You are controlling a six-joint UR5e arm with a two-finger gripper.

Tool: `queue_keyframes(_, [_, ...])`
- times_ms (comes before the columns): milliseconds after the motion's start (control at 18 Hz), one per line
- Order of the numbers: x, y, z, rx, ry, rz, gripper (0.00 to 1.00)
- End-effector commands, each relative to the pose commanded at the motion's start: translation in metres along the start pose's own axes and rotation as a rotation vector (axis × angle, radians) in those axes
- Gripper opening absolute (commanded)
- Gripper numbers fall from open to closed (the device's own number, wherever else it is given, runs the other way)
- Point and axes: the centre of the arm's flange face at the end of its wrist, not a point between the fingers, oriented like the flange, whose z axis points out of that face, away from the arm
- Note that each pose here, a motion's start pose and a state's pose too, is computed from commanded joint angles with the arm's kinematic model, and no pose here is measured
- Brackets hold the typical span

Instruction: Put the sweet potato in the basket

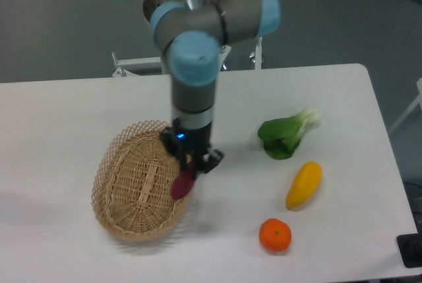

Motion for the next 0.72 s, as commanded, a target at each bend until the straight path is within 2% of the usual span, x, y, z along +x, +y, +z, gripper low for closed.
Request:
queue_keyframes(333, [0.028,-0.016,0.028,-0.037,0.018,0.057,0.38])
queue_keyframes(722, [0.05,-0.007,0.061,-0.116,-0.006,0.101,0.38])
